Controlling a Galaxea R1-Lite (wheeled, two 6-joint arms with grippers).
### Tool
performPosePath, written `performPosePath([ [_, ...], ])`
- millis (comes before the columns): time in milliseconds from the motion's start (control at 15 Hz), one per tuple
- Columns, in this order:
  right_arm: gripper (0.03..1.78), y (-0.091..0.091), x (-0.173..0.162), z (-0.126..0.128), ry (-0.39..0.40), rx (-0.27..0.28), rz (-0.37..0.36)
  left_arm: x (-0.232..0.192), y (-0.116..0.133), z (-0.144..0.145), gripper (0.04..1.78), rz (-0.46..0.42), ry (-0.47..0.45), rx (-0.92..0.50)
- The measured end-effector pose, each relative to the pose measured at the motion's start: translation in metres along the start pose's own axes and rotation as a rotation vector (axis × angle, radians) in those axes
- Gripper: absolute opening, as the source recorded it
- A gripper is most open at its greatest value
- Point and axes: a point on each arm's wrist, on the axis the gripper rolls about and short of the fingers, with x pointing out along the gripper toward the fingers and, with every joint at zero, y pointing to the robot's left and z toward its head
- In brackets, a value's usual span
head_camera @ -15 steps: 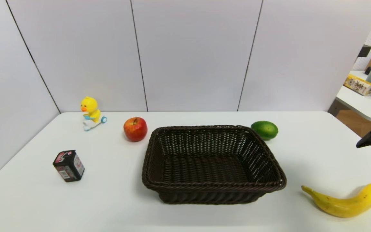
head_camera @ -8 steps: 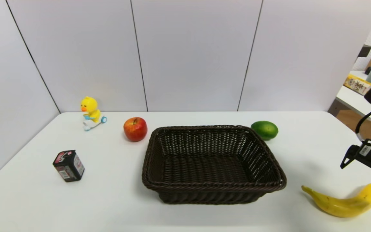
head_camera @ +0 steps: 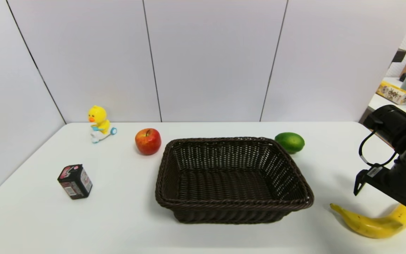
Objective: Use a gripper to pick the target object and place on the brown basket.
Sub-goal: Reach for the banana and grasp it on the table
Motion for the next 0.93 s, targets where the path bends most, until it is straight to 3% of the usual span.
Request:
performPosePath([
  [933,1.71,-0.001,0.026,0.002,0.112,0.067,-0.081,0.0,0.0,0.0,1.69,0.0,0.0,0.0],
])
